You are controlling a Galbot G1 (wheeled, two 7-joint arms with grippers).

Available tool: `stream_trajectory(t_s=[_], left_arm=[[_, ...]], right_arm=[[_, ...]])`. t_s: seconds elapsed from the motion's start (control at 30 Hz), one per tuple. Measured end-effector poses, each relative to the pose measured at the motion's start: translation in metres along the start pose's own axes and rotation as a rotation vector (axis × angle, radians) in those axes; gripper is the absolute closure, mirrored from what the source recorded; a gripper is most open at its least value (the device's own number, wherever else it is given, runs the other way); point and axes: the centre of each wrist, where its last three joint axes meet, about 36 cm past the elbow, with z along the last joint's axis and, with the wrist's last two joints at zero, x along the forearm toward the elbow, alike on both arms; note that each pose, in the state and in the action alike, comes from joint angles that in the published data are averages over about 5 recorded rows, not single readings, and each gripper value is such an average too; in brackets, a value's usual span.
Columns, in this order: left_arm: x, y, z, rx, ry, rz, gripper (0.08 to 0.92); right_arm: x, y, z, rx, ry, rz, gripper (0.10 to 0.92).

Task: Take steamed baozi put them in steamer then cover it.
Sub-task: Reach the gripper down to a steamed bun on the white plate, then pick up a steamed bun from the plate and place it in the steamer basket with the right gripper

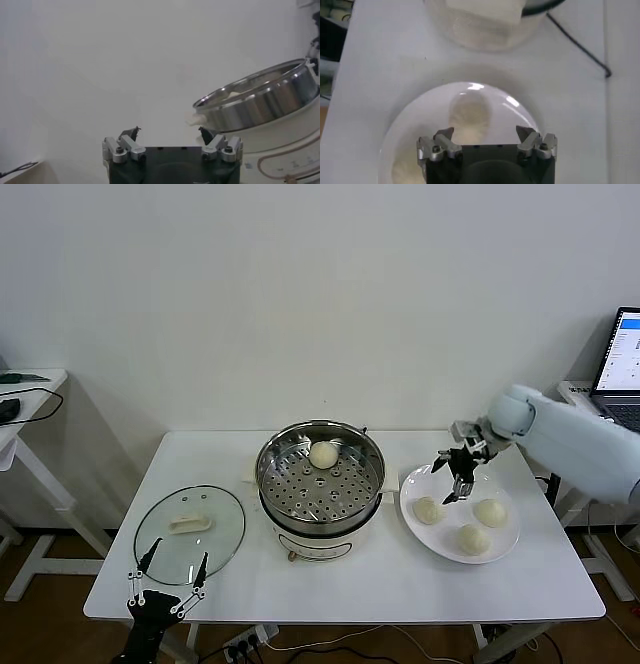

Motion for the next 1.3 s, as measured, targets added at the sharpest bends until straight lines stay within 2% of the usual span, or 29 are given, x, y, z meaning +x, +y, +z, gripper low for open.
stream_trajectory(t_s=[0.57,0.77,1.07,1.3], left_arm=[[0.003,0.004,0.000,-0.008,0.004,-0.011,0.177],[0.003,0.004,0.001,-0.008,0.005,-0.012,0.177],[0.001,0.004,0.001,-0.006,0.000,-0.015,0.177],[-0.001,0.004,0.000,-0.006,-0.007,-0.009,0.177]], right_arm=[[-0.052,0.004,-0.005,-0.029,0.009,-0.029,0.203],[-0.056,0.004,-0.006,-0.029,0.014,-0.027,0.273],[-0.045,0.001,-0.010,-0.012,0.019,-0.018,0.339],[-0.001,-0.021,-0.040,0.059,0.024,-0.001,0.344]])
